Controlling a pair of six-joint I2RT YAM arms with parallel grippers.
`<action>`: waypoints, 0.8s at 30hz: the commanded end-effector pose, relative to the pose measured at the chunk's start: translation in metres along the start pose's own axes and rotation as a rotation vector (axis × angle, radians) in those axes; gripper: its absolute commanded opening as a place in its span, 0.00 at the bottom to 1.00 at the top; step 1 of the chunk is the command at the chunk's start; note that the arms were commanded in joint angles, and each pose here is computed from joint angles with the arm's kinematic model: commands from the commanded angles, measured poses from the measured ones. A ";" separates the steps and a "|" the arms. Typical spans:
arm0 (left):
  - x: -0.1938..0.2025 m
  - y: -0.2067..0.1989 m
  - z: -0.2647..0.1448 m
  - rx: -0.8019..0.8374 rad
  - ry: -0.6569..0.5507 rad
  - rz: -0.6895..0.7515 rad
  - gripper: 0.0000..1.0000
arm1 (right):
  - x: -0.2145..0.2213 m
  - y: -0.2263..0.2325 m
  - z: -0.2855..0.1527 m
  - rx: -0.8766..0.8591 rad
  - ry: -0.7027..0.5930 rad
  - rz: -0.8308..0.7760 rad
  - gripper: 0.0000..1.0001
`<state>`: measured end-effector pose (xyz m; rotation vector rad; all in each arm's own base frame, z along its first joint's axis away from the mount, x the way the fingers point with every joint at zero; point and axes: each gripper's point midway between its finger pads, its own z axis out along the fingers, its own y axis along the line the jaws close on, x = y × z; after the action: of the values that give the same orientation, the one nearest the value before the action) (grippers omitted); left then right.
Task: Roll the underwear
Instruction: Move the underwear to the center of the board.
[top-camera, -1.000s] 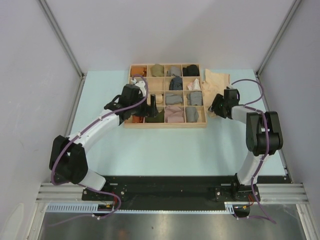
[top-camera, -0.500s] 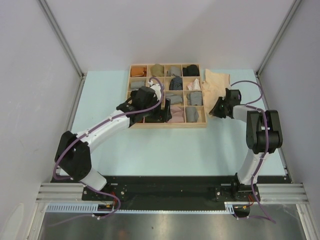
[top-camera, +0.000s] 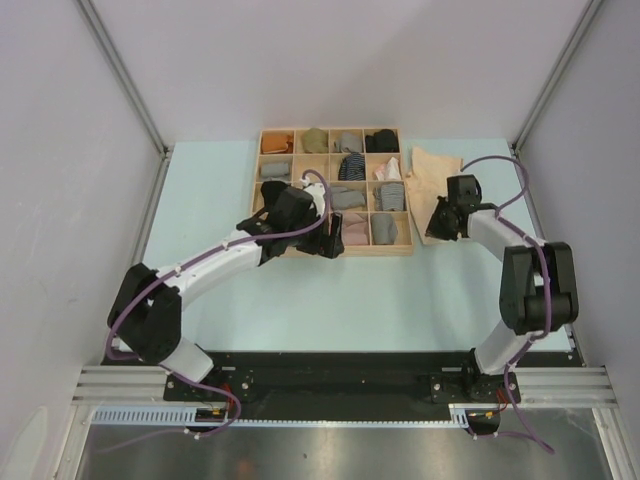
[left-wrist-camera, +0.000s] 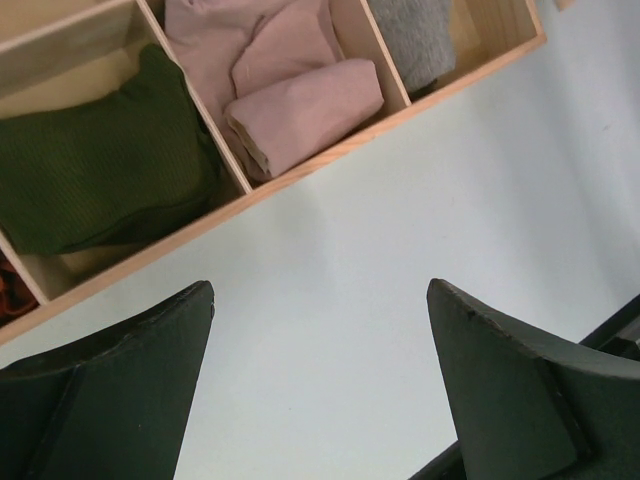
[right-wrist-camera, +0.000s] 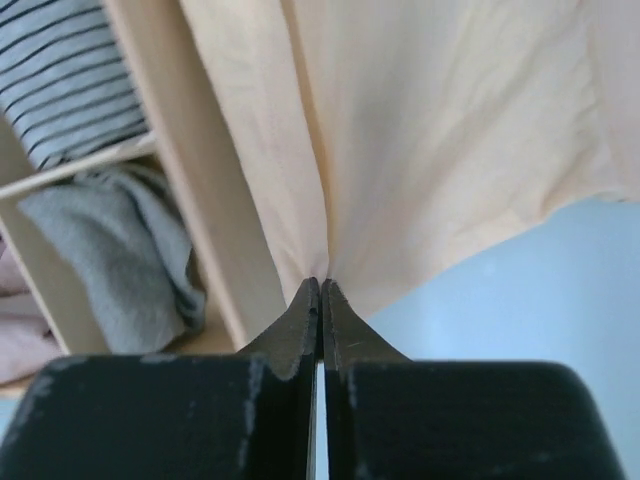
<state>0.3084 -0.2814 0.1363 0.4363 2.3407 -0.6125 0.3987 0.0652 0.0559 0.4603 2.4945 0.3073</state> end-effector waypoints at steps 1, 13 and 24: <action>-0.006 -0.019 -0.016 0.068 -0.065 0.000 0.93 | 0.015 -0.010 -0.048 0.174 -0.018 -0.065 0.00; 0.048 -0.009 -0.039 0.077 -0.056 -0.037 0.93 | 0.127 0.049 -0.098 0.184 0.092 -0.286 0.00; 0.101 0.006 -0.051 0.060 -0.042 -0.084 0.93 | 0.243 0.129 -0.084 -0.008 0.232 -0.399 0.00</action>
<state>0.2168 -0.2339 0.0962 0.3899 2.3563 -0.6930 0.2070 0.2257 0.0569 -0.1218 2.7190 0.0781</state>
